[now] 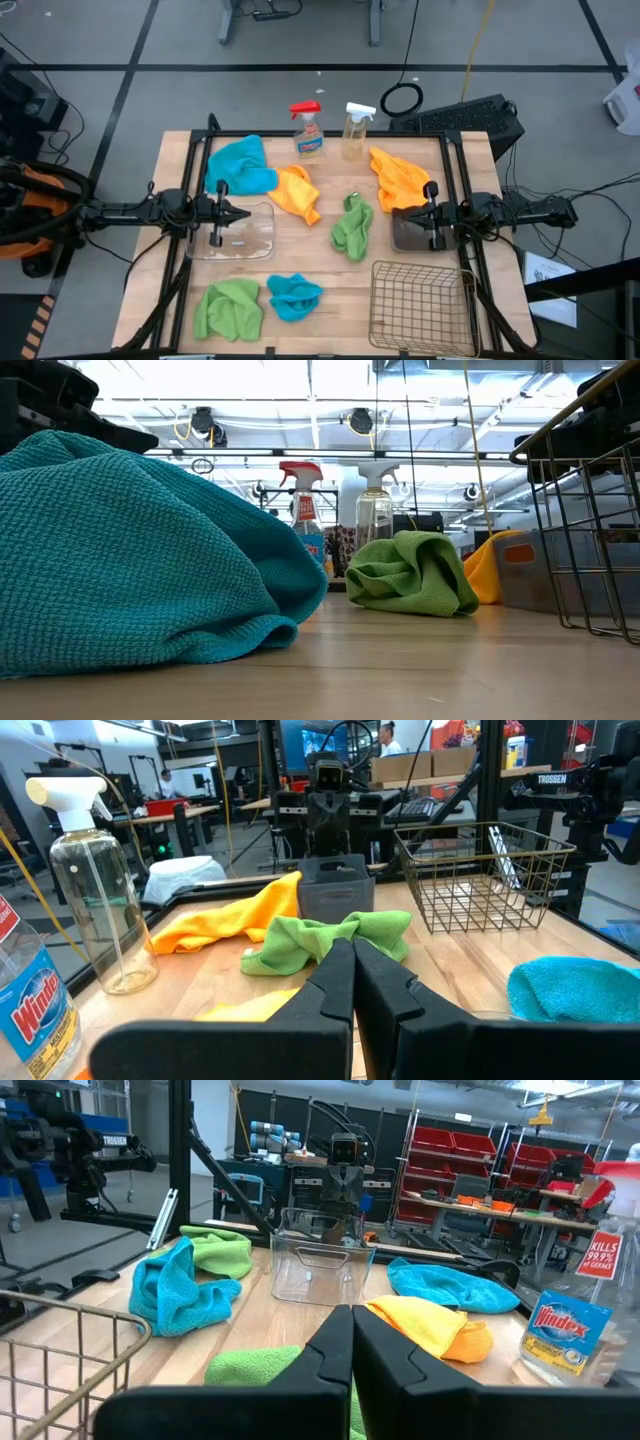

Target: Sort microfiber towel by color & place in baskets

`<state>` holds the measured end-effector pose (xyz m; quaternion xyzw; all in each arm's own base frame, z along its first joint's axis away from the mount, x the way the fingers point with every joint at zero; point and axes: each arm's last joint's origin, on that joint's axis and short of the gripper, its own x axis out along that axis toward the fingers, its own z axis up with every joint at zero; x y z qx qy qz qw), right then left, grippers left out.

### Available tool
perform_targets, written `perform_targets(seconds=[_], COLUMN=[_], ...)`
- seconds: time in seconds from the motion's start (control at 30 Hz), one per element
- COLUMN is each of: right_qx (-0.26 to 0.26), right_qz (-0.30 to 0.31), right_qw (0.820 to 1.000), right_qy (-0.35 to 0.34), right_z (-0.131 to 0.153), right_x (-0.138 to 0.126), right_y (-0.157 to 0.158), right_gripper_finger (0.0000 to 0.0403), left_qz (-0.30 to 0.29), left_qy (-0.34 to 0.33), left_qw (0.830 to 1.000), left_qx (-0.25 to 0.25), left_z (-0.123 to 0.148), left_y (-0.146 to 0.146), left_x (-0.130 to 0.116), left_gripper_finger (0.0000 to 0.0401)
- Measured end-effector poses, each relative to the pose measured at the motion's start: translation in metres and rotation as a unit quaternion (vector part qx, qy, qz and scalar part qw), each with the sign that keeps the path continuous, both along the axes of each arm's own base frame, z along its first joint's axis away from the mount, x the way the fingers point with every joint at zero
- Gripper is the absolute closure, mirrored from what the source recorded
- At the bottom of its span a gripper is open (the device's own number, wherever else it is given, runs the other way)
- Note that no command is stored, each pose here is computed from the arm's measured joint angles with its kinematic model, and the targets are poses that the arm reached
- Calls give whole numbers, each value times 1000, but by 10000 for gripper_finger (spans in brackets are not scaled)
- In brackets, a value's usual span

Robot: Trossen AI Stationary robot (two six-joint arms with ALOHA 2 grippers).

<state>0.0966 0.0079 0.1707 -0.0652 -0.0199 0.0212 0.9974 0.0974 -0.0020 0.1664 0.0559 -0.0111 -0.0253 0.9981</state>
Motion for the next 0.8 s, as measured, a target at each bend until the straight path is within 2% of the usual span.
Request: perform_targets(seconds=[0.1,0.3,0.67,0.8], right_qx=[-17,6,10,49], right_qz=[-1,0,-12,-11], right_qw=[1000,1000,1000,999], right_qy=[-1,0,-3,-2], right_z=[0,0,1,1], right_x=[0,0,0,0], right_y=[0,0,-1,-1], right_gripper_finger=[403,403,403,403], left_qz=[0,0,0,1], left_qy=[0,0,0,-2], left_qw=[1000,1000,1000,1000], left_qx=[0,0,0,13], left_z=[0,0,0,0], left_y=[0,0,0,0], left_x=[0,0,0,0], left_gripper_finger=[397,397,397,397])
